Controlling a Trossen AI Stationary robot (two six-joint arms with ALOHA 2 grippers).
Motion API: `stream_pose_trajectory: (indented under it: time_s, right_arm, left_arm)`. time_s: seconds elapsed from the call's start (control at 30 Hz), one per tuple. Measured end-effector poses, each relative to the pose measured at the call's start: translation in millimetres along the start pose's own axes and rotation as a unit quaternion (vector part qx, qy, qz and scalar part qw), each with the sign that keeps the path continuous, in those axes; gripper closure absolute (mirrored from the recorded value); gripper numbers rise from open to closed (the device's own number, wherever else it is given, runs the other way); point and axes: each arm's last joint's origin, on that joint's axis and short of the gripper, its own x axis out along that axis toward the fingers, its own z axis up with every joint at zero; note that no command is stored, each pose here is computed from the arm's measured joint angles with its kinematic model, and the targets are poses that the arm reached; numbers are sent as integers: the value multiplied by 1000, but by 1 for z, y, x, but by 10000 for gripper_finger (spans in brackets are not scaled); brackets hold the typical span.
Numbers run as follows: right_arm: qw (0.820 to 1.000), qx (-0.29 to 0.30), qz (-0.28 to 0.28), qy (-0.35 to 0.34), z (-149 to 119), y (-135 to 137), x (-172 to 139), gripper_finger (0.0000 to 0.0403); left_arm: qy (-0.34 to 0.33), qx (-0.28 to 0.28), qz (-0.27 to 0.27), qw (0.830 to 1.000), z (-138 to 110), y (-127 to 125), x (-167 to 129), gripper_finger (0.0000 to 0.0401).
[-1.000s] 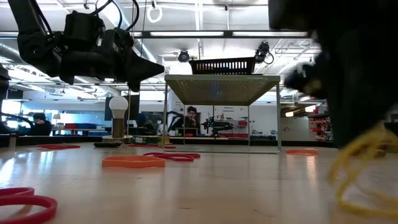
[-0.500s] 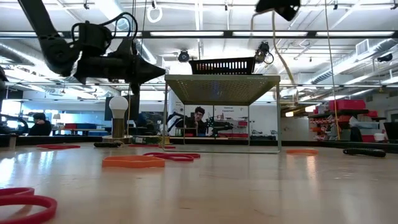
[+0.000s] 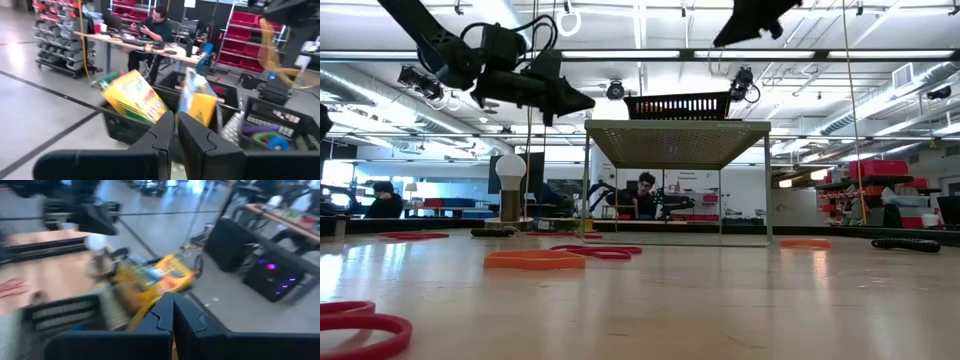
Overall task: Pick & Place Office Desk Supplies
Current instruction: Put the yellow rubber band into the top right black bin on the shelf, then adjust the yellow crayon box on the top left black bin on the shelf
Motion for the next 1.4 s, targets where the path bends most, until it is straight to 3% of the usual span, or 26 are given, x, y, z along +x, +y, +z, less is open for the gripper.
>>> stream_pose_trajectory:
  time_s: [0.23, 0.5, 0.73, 1.13, 1.4]
  right_arm:
    - [999, -14, -39, 8, -13, -42, 52, 402]
    - [998, -16, -10, 54, -36, -42, 93, 396]
    - [998, -2, -3, 60, -38, -37, 98, 391]
    - [998, -9, 16, 54, -36, -24, 97, 339]
    - [998, -11, 26, 52, -35, -21, 96, 341]
  left_arm:
    - [2, 4, 33, 999, 8, 23, 0, 369]
    - [2, -7, 29, 1000, 18, 60, 25, 369]
    - [50, -18, 9, 999, 37, 90, 65, 348]
    - [96, -73, -48, 991, 40, 125, 117, 225]
    - [98, -82, -68, 989, 39, 129, 122, 226]
